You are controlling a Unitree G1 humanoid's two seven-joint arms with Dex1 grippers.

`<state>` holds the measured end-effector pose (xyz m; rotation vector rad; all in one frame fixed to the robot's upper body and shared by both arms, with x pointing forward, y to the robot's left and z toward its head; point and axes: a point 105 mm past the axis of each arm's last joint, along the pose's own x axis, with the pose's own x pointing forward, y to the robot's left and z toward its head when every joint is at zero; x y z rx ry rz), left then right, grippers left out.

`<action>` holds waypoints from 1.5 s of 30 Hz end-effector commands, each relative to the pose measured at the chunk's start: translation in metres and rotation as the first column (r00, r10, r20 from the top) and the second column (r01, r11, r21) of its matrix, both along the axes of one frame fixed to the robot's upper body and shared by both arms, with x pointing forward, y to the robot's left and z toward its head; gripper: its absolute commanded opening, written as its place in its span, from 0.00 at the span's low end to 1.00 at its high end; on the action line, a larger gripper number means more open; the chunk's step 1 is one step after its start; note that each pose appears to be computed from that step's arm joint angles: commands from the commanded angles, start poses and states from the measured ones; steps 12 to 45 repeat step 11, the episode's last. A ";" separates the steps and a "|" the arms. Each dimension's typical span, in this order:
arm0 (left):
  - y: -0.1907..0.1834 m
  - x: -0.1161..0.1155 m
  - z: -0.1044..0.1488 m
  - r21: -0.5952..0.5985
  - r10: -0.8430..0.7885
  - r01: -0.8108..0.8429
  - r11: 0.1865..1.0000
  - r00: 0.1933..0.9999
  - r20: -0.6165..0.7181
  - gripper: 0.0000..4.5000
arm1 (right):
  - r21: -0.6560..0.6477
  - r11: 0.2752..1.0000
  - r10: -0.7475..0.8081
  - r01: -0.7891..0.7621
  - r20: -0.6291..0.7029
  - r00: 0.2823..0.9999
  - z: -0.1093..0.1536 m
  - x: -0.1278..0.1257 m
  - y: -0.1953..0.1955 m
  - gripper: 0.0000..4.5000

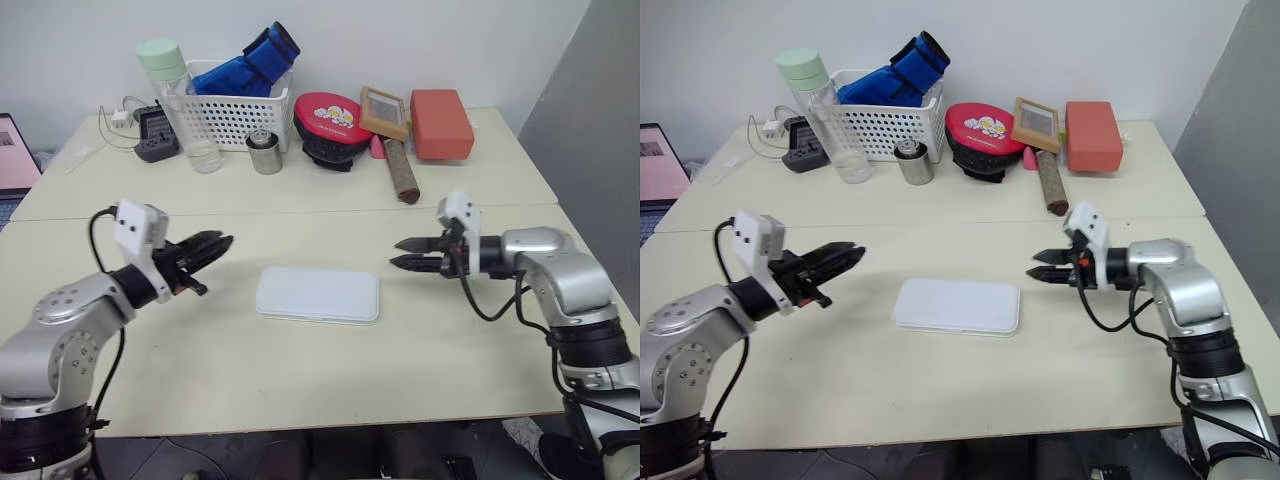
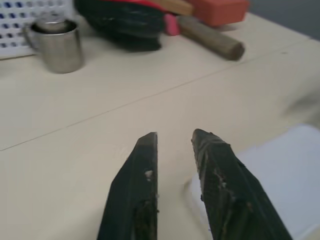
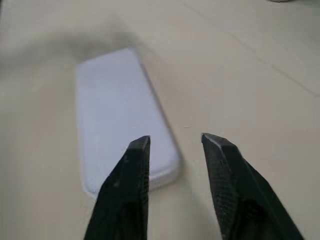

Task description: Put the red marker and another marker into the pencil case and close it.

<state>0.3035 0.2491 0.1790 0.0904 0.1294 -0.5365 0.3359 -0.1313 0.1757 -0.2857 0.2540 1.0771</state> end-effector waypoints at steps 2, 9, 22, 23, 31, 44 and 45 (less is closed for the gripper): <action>0.032 0.000 0.017 0.049 0.050 -0.053 0.997 0.997 0.059 0.51 | 0.010 0.994 -0.111 0.111 0.079 0.991 0.020 0.006 -0.025 0.66; 0.042 0.001 0.016 0.070 0.033 -0.036 0.997 0.999 0.043 0.85 | 0.006 0.987 -0.161 0.161 0.094 0.982 0.024 0.007 -0.035 1.00; 0.041 0.002 0.016 0.077 0.026 -0.029 0.997 0.999 0.047 0.96 | 0.009 0.987 -0.160 0.160 0.098 0.982 0.025 0.007 -0.034 1.00; 0.041 0.002 0.016 0.077 0.026 -0.029 0.997 0.999 0.047 0.96 | 0.009 0.987 -0.160 0.160 0.098 0.982 0.025 0.007 -0.034 1.00; 0.041 0.002 0.016 0.077 0.026 -0.029 0.997 0.999 0.047 0.96 | 0.009 0.987 -0.160 0.160 0.098 0.982 0.025 0.007 -0.034 1.00; 0.041 0.002 0.016 0.077 0.026 -0.029 0.997 0.999 0.047 0.96 | 0.009 0.987 -0.160 0.160 0.098 0.982 0.025 0.007 -0.034 1.00; 0.041 0.002 0.016 0.077 0.026 -0.029 0.997 0.999 0.047 0.96 | 0.009 0.987 -0.160 0.160 0.098 0.982 0.025 0.007 -0.034 1.00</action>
